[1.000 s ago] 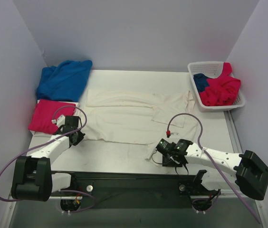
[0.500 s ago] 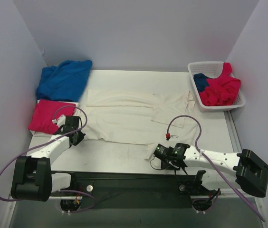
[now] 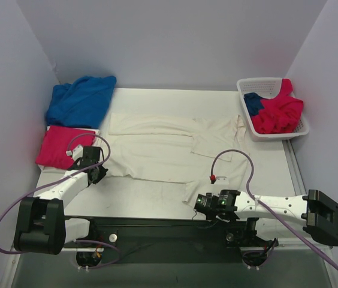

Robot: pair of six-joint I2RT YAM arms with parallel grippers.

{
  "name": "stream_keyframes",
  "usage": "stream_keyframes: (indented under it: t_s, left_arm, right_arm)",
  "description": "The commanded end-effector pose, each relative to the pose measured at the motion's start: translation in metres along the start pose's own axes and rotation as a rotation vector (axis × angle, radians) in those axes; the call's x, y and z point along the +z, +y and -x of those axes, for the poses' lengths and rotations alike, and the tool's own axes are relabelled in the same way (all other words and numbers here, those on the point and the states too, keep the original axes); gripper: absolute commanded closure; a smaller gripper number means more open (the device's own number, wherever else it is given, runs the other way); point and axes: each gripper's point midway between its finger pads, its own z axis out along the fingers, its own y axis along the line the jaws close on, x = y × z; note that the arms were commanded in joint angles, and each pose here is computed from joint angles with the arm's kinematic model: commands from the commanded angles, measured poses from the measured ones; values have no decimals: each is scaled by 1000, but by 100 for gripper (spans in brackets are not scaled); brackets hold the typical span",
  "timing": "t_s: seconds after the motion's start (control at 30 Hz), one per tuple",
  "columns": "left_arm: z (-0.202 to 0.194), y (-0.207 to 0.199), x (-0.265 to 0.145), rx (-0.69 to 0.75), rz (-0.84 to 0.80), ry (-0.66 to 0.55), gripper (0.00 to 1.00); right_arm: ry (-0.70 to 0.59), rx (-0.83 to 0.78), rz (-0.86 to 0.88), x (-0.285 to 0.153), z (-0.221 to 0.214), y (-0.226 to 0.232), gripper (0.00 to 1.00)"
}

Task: Fold and stack the t-shirts
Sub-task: Grap the side of the flattened tshirt closest away from the robot with both arms

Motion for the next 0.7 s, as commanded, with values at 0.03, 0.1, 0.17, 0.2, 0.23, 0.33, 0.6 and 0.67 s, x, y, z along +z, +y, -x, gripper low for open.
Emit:
stream_keyframes:
  t_s: [0.03,0.1,0.17,0.2,0.23,0.33,0.6,0.67]
  left_arm:
    - [-3,4,-1,18,14,6,100]
    - [-4,4,0,22,15,10,100]
    - [-4,4,0,24,12,10,100]
    - [-5,5,1,24,15,12,100]
    - [-4,3,0,24,11,12,100]
    - [-4,3,0,24,9,11,100]
    - [-5,2,0,30,1,14,100]
    - [-5,2,0,32,2,15,100]
  right_arm:
    - [-54,-13,-82,0,1,-19,63]
    - [-44,-17,-95,4,-4,-22,65]
    - [-43,-22,-86,6,-5,-19,65]
    - [-61,-26,-77,4,0,-16,65]
    - [-78,-28,-68,3,3,-14,66]
    - [-107,-25,-45,0,10,-10,65]
    - [-176,2,5,-7,23,-3,65]
    - [-193,9,18,-9,27,-2,65]
